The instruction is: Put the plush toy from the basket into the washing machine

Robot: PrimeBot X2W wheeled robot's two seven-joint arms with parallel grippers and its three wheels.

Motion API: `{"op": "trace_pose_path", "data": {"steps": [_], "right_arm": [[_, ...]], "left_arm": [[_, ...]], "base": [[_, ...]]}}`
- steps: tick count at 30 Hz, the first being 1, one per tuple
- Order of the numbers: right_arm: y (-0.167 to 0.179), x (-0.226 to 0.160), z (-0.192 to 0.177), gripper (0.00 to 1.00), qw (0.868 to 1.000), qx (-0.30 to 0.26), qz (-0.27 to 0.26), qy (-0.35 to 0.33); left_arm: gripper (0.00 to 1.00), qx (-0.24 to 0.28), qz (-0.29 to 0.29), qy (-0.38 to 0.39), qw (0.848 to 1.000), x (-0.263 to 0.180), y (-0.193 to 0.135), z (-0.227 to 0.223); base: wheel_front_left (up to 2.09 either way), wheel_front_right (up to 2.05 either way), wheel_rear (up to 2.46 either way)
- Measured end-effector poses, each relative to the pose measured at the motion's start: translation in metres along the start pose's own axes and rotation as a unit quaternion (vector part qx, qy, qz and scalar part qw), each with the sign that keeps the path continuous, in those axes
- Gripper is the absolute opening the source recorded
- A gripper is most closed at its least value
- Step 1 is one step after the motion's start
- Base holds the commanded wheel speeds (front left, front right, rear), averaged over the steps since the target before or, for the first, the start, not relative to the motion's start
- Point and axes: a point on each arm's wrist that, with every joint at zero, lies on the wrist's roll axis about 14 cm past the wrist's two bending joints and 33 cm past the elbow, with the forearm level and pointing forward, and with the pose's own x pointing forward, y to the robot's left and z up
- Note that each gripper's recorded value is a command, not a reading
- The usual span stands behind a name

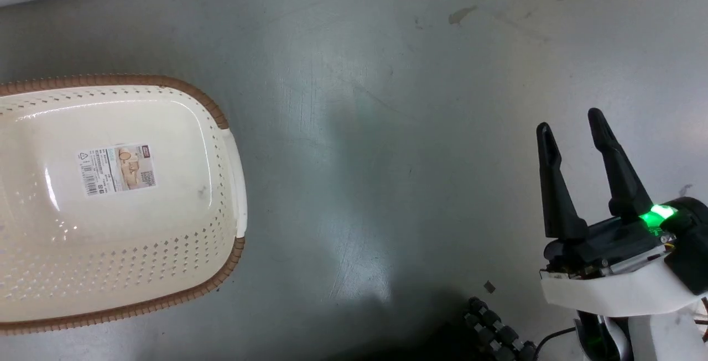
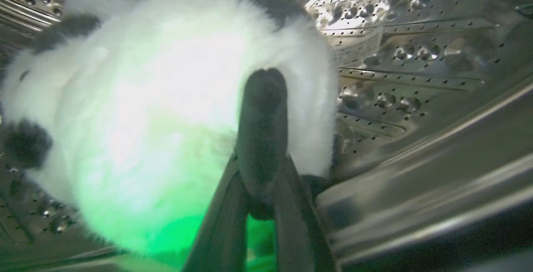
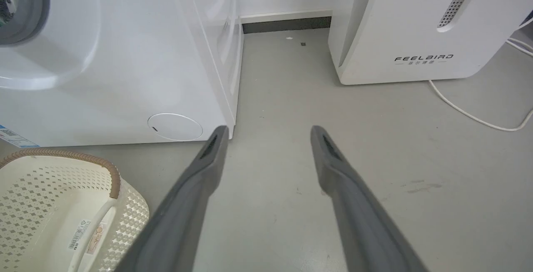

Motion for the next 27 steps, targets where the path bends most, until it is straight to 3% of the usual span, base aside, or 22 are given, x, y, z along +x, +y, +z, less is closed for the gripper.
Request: {"op": "trace_pose_path", "data": {"steps": [3,4,5,15,27], "right_arm": [[0.001,0.002,-0.002,1.0,1.0,0.002,0.002,0.001],[0.002,0.003,-0.001,1.0,1.0,0.002,0.003,0.0],[0.003,0.004,0.001,1.0,1.0,0.003,0.005,-0.004],[0.0,0.0,0.034,1.0,0.999,-0.008,0.004,-0.048],[0.011,-0.032,0.094,1.0,0.992,-0.018,0.021,-0.124]], "left_arm": [[0.0,0.003,-0.004,0.003,1.0,0.0,-0.002,-0.001],[0.32,0.004,-0.005,0.003,1.0,0.0,-0.002,-0.001],[1.0,0.003,-0.006,-0.002,1.0,-0.001,-0.002,0.001],[1.0,-0.017,-0.022,-0.048,0.998,-0.04,-0.01,0.02],[1.0,-0.075,-0.035,-0.155,0.984,-0.154,-0.024,0.098]], "base": [[0.0,0.0,0.0],[0.0,0.0,0.0],[0.0,0.0,0.0],[0.0,0.0,0.0],[0.0,0.0,0.0]]}}
